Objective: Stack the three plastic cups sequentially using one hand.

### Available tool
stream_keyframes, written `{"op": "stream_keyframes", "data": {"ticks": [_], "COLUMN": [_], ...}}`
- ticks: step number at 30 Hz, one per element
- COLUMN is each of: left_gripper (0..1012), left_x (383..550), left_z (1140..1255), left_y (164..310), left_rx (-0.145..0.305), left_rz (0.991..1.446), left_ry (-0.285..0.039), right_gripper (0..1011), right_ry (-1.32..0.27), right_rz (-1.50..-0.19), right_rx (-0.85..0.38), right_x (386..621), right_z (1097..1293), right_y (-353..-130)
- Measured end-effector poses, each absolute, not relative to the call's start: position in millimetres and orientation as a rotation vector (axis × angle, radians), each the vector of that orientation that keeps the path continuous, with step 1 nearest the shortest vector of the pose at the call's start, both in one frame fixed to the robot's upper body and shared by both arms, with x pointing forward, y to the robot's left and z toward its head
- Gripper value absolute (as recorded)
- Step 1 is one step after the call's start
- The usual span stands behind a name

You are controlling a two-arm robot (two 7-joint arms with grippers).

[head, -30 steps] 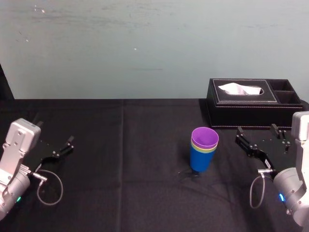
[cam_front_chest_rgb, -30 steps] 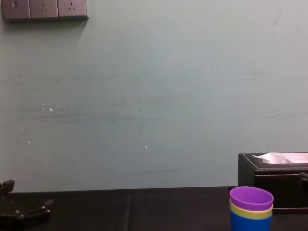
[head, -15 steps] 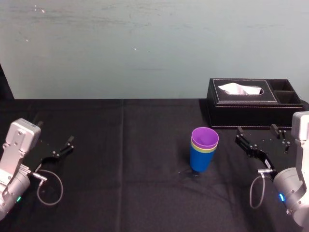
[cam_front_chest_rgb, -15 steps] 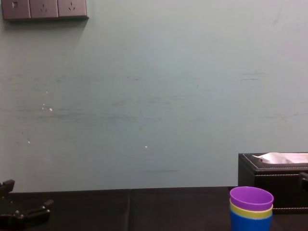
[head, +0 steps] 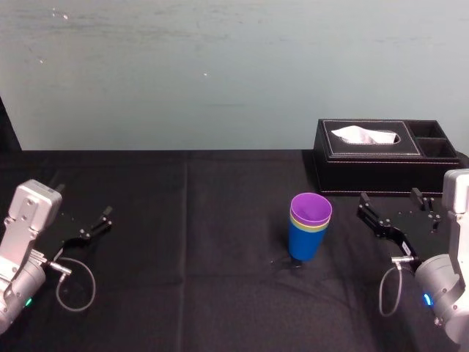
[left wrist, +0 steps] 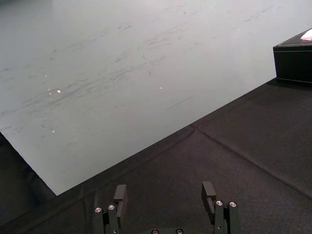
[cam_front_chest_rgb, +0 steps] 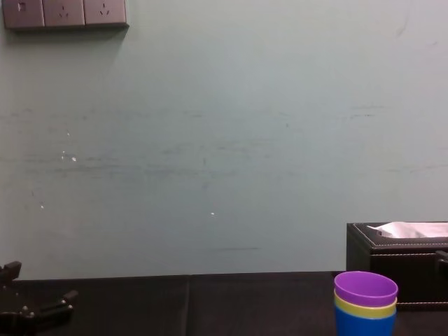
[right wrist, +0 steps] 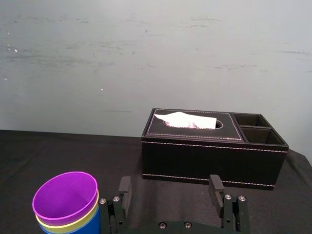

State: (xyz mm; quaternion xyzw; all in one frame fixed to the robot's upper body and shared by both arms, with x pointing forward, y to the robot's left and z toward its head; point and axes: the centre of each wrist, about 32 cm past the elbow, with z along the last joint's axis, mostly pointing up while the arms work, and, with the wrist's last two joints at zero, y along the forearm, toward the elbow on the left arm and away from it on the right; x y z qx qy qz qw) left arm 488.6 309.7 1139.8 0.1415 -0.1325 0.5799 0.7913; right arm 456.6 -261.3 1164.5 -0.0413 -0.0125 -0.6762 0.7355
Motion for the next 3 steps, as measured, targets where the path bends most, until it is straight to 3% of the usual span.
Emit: {"op": "stream_keyframes", "data": {"ticks": [3], "left_gripper": [1000], "left_x": [488.6], "left_z": [1139.8], "left_y": [309.7], "left_rx": [0.304], "left_rz": [1.248], "left_ry": [-0.285], "right_gripper": [1004], "right_ry": [-0.027], "right_rz": [-1.486], "right_rx": [-0.091], "right_x": [456.6], "right_z": [1164.5], "right_y": [-261.3]}}
